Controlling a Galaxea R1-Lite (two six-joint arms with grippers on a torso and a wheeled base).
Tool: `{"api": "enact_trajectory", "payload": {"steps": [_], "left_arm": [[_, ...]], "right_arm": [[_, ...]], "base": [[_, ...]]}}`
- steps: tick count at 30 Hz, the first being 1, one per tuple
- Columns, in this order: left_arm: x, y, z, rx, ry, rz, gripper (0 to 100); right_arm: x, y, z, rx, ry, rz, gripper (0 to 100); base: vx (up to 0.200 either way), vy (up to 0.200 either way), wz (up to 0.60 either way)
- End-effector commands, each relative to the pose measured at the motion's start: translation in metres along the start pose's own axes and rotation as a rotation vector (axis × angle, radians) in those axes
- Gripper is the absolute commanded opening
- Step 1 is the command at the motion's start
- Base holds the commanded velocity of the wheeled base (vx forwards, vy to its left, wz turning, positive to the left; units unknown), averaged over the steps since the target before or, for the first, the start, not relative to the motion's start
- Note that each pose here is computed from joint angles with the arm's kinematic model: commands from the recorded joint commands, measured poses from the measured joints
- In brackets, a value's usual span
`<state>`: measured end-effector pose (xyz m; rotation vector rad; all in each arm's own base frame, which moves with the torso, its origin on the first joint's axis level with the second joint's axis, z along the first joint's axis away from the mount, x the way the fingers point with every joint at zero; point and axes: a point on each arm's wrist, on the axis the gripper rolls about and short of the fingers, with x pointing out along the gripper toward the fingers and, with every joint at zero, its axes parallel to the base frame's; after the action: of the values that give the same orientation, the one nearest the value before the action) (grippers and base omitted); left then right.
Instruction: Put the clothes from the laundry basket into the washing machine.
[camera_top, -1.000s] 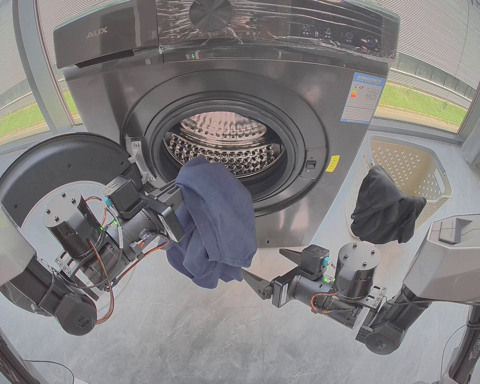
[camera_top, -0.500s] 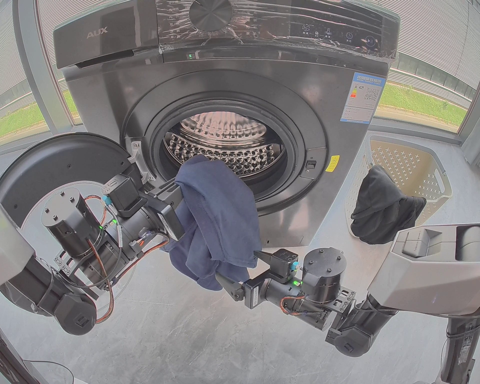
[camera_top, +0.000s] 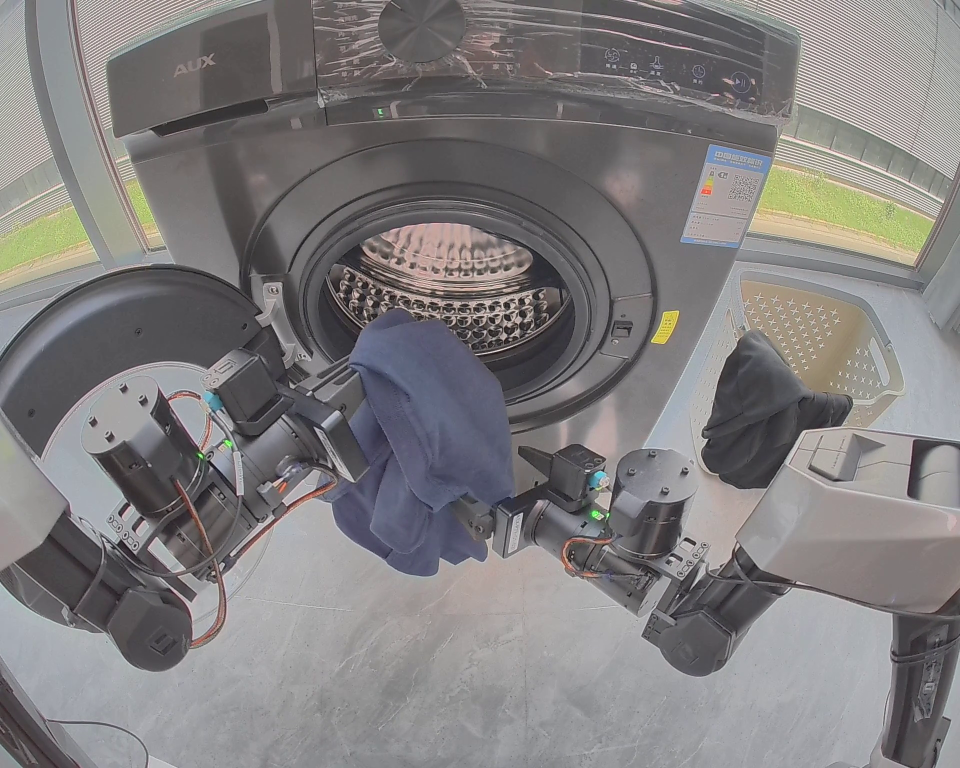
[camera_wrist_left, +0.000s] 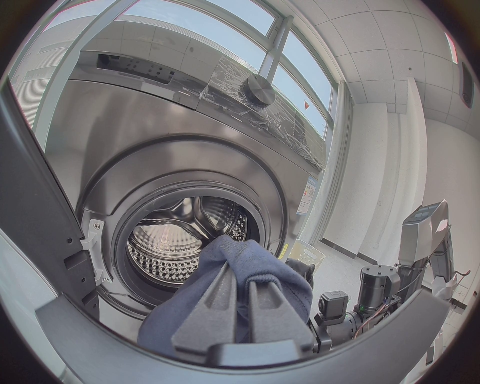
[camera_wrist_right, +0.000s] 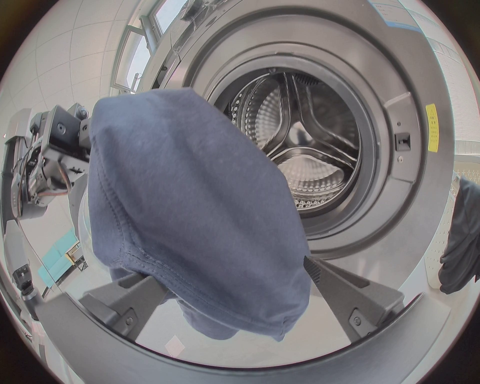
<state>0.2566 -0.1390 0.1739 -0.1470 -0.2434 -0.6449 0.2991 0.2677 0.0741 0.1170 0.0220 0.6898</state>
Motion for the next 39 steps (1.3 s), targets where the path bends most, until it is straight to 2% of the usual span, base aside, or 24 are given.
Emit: {"api": "enact_trajectory", "payload": {"steps": [1, 10, 11, 16, 24, 28, 29, 39], "left_arm": [[0.0, 0.0, 0.0, 0.0, 0.001, 0.0, 0], [0.001, 0.002, 0.0, 0.0, -0.001, 0.004, 0], [0.001, 0.002, 0.0, 0.0, -0.001, 0.004, 0], [0.001, 0.002, 0.0, 0.0, -0.002, 0.004, 0], [0.001, 0.003, -0.001, 0.001, 0.001, 0.009, 0], [0.001, 0.003, -0.001, 0.001, -0.001, 0.009, 0], [0.001, 0.003, -0.001, 0.001, -0.001, 0.009, 0], [0.001, 0.001, 0.001, 0.001, -0.007, 0.004, 0]], "right_arm": [[0.0, -0.001, 0.008, 0.002, -0.026, -0.001, 100], [0.013, 0.006, -0.003, 0.003, -0.035, 0.017, 100], [0.013, 0.006, -0.003, 0.003, -0.035, 0.019, 0], [0.012, 0.009, -0.001, 0.003, -0.043, 0.026, 0], [-0.005, 0.01, 0.019, 0.012, -0.057, 0.025, 0], [-0.014, 0.007, 0.017, 0.01, -0.027, 0.016, 0], [-0.016, 0.006, 0.014, 0.009, -0.015, 0.013, 100], [-0.009, 0.017, 0.002, -0.002, 0.009, 0.048, 100]], "base": [[0.0, 0.0, 0.0], [0.0, 0.0, 0.0], [0.0, 0.0, 0.0], [0.0, 0.0, 0.0], [0.0, 0.0, 0.0], [0.0, 0.0, 0.0], [0.0, 0.0, 0.0], [0.0, 0.0, 0.0]]}}
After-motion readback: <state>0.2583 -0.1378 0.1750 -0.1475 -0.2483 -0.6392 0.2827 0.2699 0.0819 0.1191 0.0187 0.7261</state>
